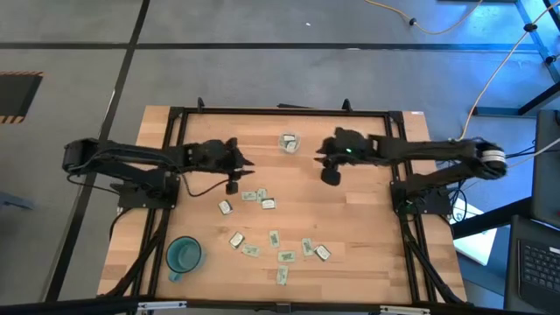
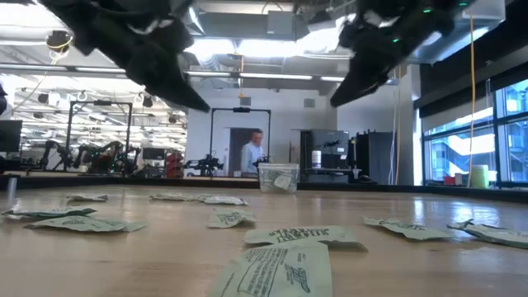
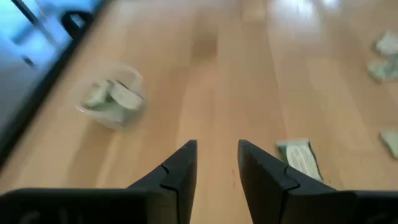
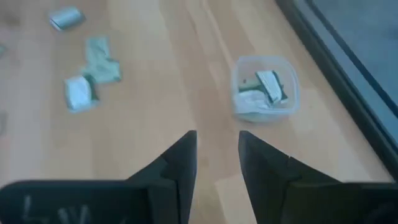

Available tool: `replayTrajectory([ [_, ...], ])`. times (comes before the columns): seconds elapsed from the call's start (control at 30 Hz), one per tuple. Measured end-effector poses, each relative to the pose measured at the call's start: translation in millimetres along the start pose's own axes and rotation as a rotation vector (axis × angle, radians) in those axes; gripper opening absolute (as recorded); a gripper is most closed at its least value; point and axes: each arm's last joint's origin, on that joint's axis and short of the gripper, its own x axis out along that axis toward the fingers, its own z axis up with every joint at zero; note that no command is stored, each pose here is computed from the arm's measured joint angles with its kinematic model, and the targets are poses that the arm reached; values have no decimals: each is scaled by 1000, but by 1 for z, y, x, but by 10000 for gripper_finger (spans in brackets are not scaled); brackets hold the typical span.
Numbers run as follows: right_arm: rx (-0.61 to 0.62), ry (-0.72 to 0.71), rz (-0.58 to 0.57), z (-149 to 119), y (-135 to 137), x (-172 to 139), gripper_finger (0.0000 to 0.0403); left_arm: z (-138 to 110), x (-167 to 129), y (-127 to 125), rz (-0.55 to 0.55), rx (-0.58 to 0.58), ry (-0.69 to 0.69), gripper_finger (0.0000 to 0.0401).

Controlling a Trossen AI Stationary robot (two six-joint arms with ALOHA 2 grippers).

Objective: Pick and place items into bin
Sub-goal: Put the light green stevia packet into the transparent bin

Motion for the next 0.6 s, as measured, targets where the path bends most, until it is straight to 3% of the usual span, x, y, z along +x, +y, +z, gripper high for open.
replayTrajectory([
  [0.23, 31, -135, 45, -12, 9, -18, 123, -5, 42, -10, -100, -4, 350, 129],
  [0.6, -7, -122, 47, -15, 12, -14, 123, -3, 93, -18, -148, -23, 463, 124],
])
